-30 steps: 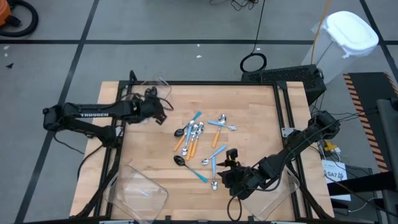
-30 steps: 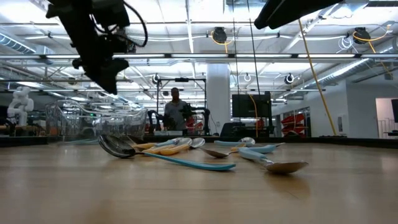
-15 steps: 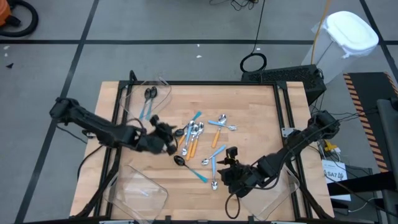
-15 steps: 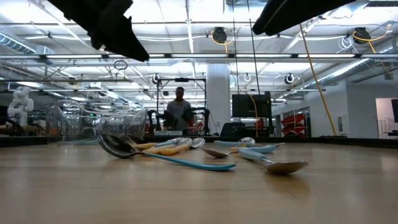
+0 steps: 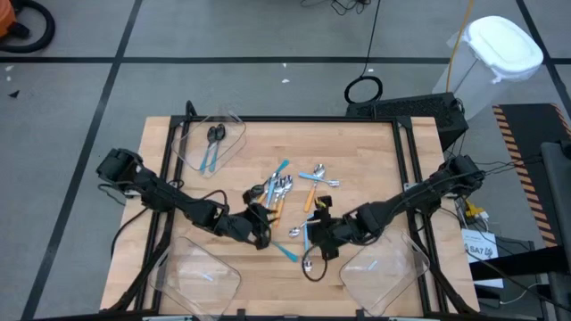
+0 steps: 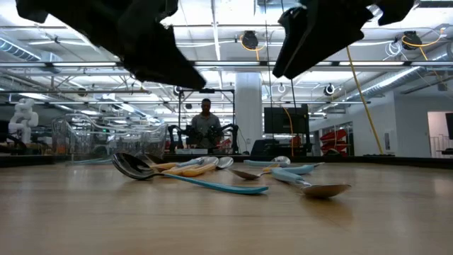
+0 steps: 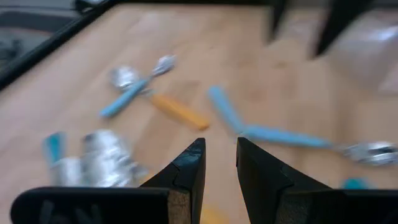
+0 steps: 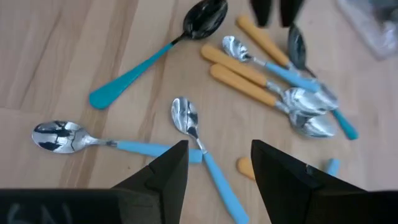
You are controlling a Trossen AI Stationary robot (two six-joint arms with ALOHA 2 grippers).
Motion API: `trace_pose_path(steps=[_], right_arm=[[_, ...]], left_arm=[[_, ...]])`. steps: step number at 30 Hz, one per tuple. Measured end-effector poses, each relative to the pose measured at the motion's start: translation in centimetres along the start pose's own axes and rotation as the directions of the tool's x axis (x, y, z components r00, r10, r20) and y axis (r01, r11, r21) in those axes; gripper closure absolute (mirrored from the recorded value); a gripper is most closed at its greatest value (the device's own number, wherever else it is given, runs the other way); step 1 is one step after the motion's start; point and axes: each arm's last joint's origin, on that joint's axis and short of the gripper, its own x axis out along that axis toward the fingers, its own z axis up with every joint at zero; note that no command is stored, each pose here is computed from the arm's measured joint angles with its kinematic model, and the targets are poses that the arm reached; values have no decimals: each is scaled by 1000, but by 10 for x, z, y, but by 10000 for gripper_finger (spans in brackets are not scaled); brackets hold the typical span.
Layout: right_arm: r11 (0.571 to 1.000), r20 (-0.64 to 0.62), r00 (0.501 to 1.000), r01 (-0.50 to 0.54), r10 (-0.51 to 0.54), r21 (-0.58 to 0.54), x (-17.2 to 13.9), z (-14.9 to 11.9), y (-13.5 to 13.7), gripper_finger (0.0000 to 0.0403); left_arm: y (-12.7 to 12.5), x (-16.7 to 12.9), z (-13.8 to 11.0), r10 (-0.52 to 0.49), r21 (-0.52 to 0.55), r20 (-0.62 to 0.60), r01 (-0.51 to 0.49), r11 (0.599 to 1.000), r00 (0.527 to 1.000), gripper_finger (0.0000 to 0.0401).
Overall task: Sort silverware by color (type)
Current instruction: Put the blue spoon into the top left transparent bin
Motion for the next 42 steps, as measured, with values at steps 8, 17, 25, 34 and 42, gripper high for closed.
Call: trace_pose_path(steps=[8, 17, 25, 34, 42], right_arm=[[987, -98, 989, -103, 115, 119, 13, -21, 1, 234], [992, -44, 997, -53, 58, 114, 15, -17, -3, 234], [997, -70, 997, -24, 29, 78, 22, -18, -22, 234], [994, -74, 995, -60, 67, 87, 28, -18, -39, 234], [969, 19, 997, -80, 77, 234, 39, -25, -31, 234]], left_arm=[[-37, -12, -11, -139, -4, 63, 140, 990, 988, 309], [-45, -19, -15, -124, 10, 67, 123, 992, 990, 309], [-36, -12, -14, -87, 25, 51, 86, 996, 995, 309], [-20, 0, -8, -35, 102, 46, 30, 994, 998, 309], [-11, 11, 6, -101, 130, 40, 95, 987, 994, 309]])
